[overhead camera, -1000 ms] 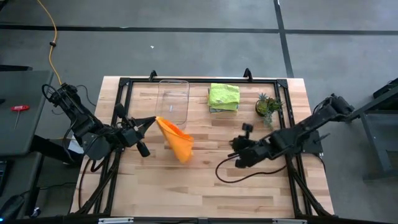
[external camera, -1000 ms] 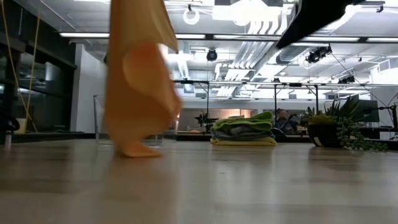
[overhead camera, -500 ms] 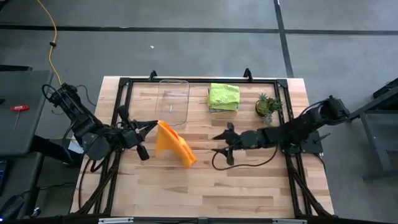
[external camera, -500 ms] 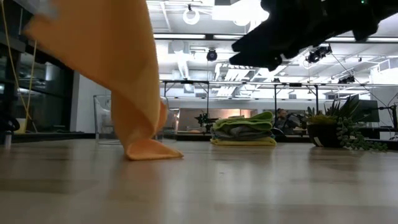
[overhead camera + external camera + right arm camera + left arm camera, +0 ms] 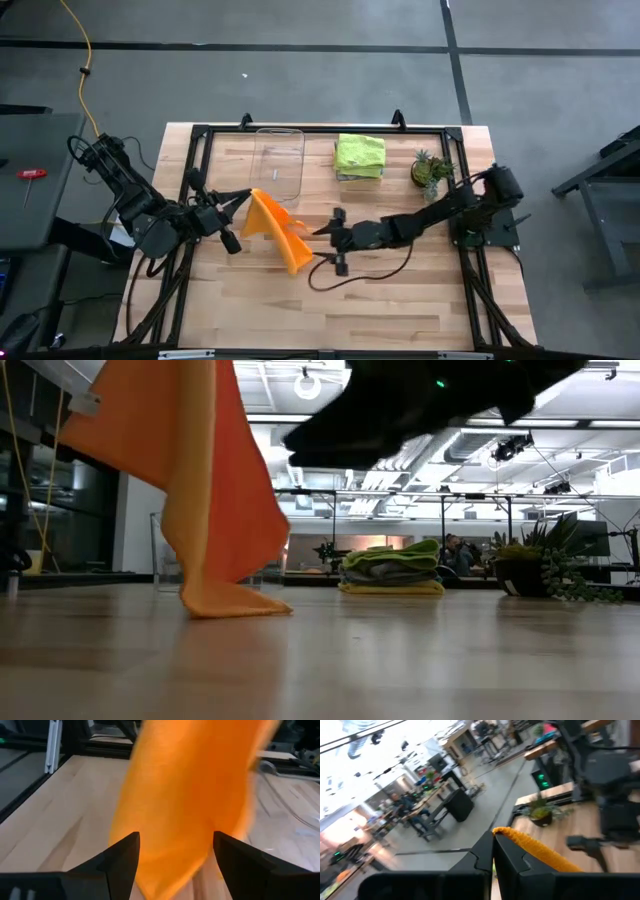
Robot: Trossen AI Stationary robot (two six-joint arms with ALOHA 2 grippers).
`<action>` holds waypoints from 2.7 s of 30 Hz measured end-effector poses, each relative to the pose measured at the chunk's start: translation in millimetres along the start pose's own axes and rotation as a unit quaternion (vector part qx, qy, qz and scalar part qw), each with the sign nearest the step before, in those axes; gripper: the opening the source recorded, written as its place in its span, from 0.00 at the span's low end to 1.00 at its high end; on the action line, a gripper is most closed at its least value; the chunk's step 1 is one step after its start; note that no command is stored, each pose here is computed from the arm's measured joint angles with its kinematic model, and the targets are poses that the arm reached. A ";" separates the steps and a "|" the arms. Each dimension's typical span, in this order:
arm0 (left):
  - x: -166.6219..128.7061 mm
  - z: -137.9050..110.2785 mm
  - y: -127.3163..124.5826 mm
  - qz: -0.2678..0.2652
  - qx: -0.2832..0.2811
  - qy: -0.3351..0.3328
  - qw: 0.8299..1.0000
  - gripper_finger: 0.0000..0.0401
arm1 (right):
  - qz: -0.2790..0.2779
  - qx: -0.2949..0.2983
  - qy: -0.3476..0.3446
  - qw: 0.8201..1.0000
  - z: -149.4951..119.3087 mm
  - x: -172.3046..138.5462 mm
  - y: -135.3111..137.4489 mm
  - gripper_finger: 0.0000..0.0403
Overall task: Fold microfiber towels
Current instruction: Fold the orange microfiber cloth
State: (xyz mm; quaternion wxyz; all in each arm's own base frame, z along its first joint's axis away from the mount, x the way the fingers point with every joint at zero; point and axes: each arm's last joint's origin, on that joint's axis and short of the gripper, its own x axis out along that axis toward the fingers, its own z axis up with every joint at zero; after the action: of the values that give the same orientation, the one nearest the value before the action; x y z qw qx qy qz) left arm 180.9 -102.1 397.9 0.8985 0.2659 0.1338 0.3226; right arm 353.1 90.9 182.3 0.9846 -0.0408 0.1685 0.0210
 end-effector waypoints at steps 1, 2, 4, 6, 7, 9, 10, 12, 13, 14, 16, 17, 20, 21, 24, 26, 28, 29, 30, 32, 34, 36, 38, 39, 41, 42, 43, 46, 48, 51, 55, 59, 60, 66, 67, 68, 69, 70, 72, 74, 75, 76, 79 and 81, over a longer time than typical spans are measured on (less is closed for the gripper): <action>0.0 -0.1 0.6 0.008 -0.001 0.002 1.000 0.00 | 0.003 -0.008 0.003 1.000 3.0 5.2 2.9 0.61; 0.0 -0.2 1.0 0.016 -0.001 0.005 1.000 0.00 | 0.006 -0.019 0.011 1.000 5.3 9.6 6.4 0.61; -0.1 -0.2 1.8 0.028 -0.003 0.008 1.000 0.00 | 0.013 -0.040 0.031 0.999 10.1 17.0 14.0 0.61; -0.1 -0.2 2.0 0.033 -0.002 0.009 0.999 0.00 | 0.023 -0.063 0.041 0.997 17.7 22.6 23.1 0.61; -0.1 -0.1 2.2 0.033 -0.004 0.009 0.999 0.00 | 0.028 -0.075 0.043 0.996 21.3 24.9 27.8 0.61; -0.1 -0.1 2.1 0.034 -0.004 0.009 0.999 0.00 | 0.038 -0.094 0.034 0.994 28.4 29.8 36.8 0.61; -0.1 0.1 2.2 0.035 -0.004 0.009 0.999 0.00 | 0.048 -0.103 0.031 0.993 30.3 31.4 40.8 0.60; -0.1 0.3 2.4 0.037 -0.008 0.009 0.999 0.00 | 0.077 -0.104 0.015 0.991 34.6 37.2 48.0 0.59; -0.1 0.5 2.4 0.037 -0.008 0.009 0.999 0.00 | 0.094 -0.103 0.009 0.990 35.8 39.3 50.0 0.58; -0.1 0.8 2.5 0.037 -0.011 0.009 0.999 0.00 | 0.107 -0.102 0.004 0.989 36.1 42.3 51.8 0.56; 0.4 0.8 2.9 0.041 -0.015 0.010 0.999 0.00 | 0.127 -0.097 -0.022 0.987 38.2 50.7 55.0 0.52; 0.8 0.8 3.4 0.048 -0.019 0.012 0.999 0.00 | 0.130 -0.099 -0.029 0.986 37.5 55.3 56.2 0.50; 2.6 0.4 5.6 0.076 -0.039 0.021 0.996 0.00 | 0.129 -0.103 -0.044 0.985 34.5 74.0 58.8 0.42; 3.0 0.4 6.4 0.086 -0.049 0.023 0.995 0.00 | 0.128 -0.103 -0.045 0.985 34.4 80.8 59.2 0.39; 3.8 1.0 8.8 0.117 -0.085 0.028 0.989 0.00 | 0.121 -0.101 -0.056 0.986 40.0 98.3 58.6 0.33; 3.7 2.0 9.4 0.119 -0.099 0.027 0.988 0.00 | 0.109 -0.097 -0.069 0.987 46.1 110.5 57.0 0.30; 3.7 3.9 10.0 0.119 -0.114 0.025 0.986 0.00 | 0.079 -0.093 -0.079 0.989 52.6 121.8 56.5 0.29; 3.7 4.6 10.2 0.119 -0.119 0.024 0.985 0.00 | 0.058 -0.092 -0.083 0.991 56.0 127.0 55.2 0.30; 3.7 5.4 10.6 0.119 -0.122 0.024 0.985 0.00 | 0.037 -0.094 -0.082 0.991 59.2 131.3 54.3 0.30; 3.6 6.1 11.1 0.120 -0.121 0.024 0.985 0.00 | 0.005 -0.109 -0.081 0.991 66.2 140.5 54.9 0.32; 3.8 6.0 10.8 0.119 -0.118 0.024 0.986 0.00 | -0.029 -0.138 -0.053 0.989 69.8 145.3 57.7 0.35; 4.0 6.0 11.2 0.120 -0.118 0.025 0.985 0.00 | -0.058 -0.171 -0.028 0.983 73.0 149.8 63.7 0.40; 4.7 6.6 11.5 0.122 -0.120 0.025 0.985 0.00 | -0.104 -0.204 0.008 0.973 76.2 149.8 69.3 0.45; 4.6 6.7 11.8 0.122 -0.121 0.025 0.985 0.00 | -0.133 -0.212 0.017 0.968 77.8 150.2 71.4 0.47; 4.6 6.8 11.7 0.121 -0.122 0.025 0.985 0.00 | -0.197 -0.217 0.034 0.955 81.0 146.6 75.1 0.52; 4.7 7.0 11.8 0.122 -0.123 0.025 0.985 0.00 | -0.223 -0.215 0.036 0.950 81.8 145.1 76.3 0.54; 4.7 7.0 11.8 0.122 -0.123 0.025 0.985 0.00 | -0.240 -0.209 0.037 0.947 82.1 144.4 75.8 0.55; 4.7 7.1 11.8 0.122 -0.124 0.025 0.984 0.00 | -0.288 -0.169 0.026 0.942 83.5 142.8 74.6 0.57; 4.7 7.2 11.9 0.122 -0.127 0.024 0.984 0.00 | -0.285 -0.145 0.016 0.947 84.2 142.9 74.9 0.57; 4.7 7.7 12.2 0.122 -0.133 0.024 0.983 0.00 | -0.266 -0.109 0.005 0.958 83.7 143.7 75.6 0.58; 4.6 8.9 12.7 0.122 -0.142 0.023 0.982 0.00 | -0.264 -0.080 -0.012 0.961 85.8 143.4 76.4 0.58; 4.6 8.8 12.7 0.122 -0.142 0.023 0.982 0.00 | -0.242 -0.049 -0.027 0.969 87.0 143.7 78.3 0.58; 4.6 8.9 12.7 0.122 -0.142 0.023 0.982 0.00 | -0.240 -0.045 -0.031 0.969 86.8 144.4 78.6 0.58; 4.6 8.8 12.7 0.122 -0.144 0.022 0.982 0.00 | -0.228 -0.022 -0.055 0.972 89.1 146.4 76.9 0.58; 4.6 8.8 12.7 0.122 -0.144 0.022 0.982 0.00 | -0.228 -0.020 -0.057 0.972 89.6 146.4 76.7 0.58; 4.6 8.9 12.8 0.122 -0.146 0.022 0.982 0.00 | -0.229 -0.018 -0.060 0.971 90.3 146.7 75.5 0.58; 4.6 8.8 12.7 0.122 -0.148 0.022 0.981 0.00 | -0.229 -0.016 -0.062 0.971 90.7 146.9 74.7 0.58; 4.6 8.8 12.7 0.122 -0.150 0.022 0.981 0.00 | -0.227 -0.014 -0.063 0.972 91.0 146.9 74.5 0.58; 4.6 8.8 12.7 0.122 -0.151 0.021 0.981 0.00 | -0.228 -0.006 -0.064 0.972 90.8 147.3 73.1 0.57; 4.6 8.9 12.7 0.122 -0.151 0.021 0.981 0.00 | -0.229 0.007 -0.066 0.971 90.9 148.0 70.7 0.55; 4.6 8.9 12.7 0.122 -0.151 0.021 0.981 0.00 | -0.230 0.014 -0.068 0.971 90.9 148.5 69.3 0.53; 4.6 8.9 12.7 0.122 -0.151 0.021 0.981 0.00 | -0.231 0.022 -0.070 0.970 91.1 148.9 67.7 0.52; 4.6 8.8 12.7 0.122 -0.159 0.020 0.979 0.00 | -0.221 0.035 -0.072 0.972 90.9 150.4 64.3 0.48; 4.6 8.8 12.7 0.123 -0.171 0.019 0.977 0.00 | -0.207 0.036 -0.072 0.975 91.1 151.7 61.9 0.47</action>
State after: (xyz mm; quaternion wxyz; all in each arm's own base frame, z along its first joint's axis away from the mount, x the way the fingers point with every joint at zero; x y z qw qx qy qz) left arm 181.6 -94.3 412.0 0.8816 0.1162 0.0598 0.4535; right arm 522.7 164.7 212.8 0.9780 -0.0380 0.0856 -0.1862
